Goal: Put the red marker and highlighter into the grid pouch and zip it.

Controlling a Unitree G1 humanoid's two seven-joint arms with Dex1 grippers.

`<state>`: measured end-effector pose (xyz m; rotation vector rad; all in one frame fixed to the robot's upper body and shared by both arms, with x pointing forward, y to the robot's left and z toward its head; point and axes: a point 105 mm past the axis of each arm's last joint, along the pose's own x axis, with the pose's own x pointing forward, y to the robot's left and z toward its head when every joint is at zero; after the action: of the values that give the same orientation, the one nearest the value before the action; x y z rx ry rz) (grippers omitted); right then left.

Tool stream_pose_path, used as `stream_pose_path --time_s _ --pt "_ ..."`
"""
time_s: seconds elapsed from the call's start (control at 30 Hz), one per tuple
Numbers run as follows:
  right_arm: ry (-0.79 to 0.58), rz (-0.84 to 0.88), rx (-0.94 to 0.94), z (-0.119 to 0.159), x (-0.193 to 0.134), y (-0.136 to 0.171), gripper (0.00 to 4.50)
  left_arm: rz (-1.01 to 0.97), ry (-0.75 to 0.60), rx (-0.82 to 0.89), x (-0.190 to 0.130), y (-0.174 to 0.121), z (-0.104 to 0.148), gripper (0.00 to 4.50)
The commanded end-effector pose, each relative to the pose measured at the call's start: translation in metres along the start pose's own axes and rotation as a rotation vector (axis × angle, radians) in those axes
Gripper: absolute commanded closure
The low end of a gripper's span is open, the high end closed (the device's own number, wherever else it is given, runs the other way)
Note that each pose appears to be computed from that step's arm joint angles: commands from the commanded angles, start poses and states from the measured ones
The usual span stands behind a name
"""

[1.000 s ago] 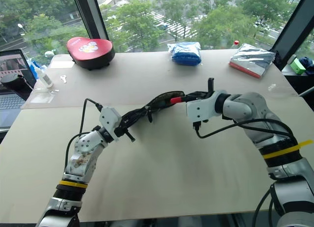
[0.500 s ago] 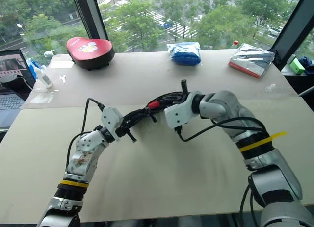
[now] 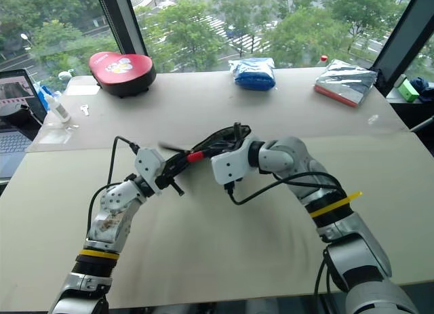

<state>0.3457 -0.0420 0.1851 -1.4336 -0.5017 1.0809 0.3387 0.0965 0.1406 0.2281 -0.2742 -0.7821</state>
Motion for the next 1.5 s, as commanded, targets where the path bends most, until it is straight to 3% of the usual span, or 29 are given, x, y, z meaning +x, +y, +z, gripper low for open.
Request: stream_pose_path --time_s 0.03,0.3,0.67,1.13,1.5 --pt "0.093 -0.056 -0.086 -0.02 -0.013 -0.024 4.06 -0.039 -0.07 0.032 0.007 -0.006 0.02 4.5" --pt "0.234 -0.109 -0.123 -0.052 -0.05 -0.055 4.06 -0.04 -0.069 0.032 0.006 -0.006 0.019 4.5" --pt "0.326 -0.034 -0.175 -0.063 -0.07 -0.041 4.06 -0.029 -0.067 0.037 0.005 -0.003 0.019 4.5" --pt "0.463 -0.024 -0.126 -0.069 -0.052 -0.035 4.06 -0.036 -0.07 0.037 0.007 -0.003 0.019 4.5" --pt "0.283 -0.005 -0.143 -0.029 -0.007 -0.023 4.06 -0.031 -0.072 0.032 0.007 -0.005 0.02 4.5"
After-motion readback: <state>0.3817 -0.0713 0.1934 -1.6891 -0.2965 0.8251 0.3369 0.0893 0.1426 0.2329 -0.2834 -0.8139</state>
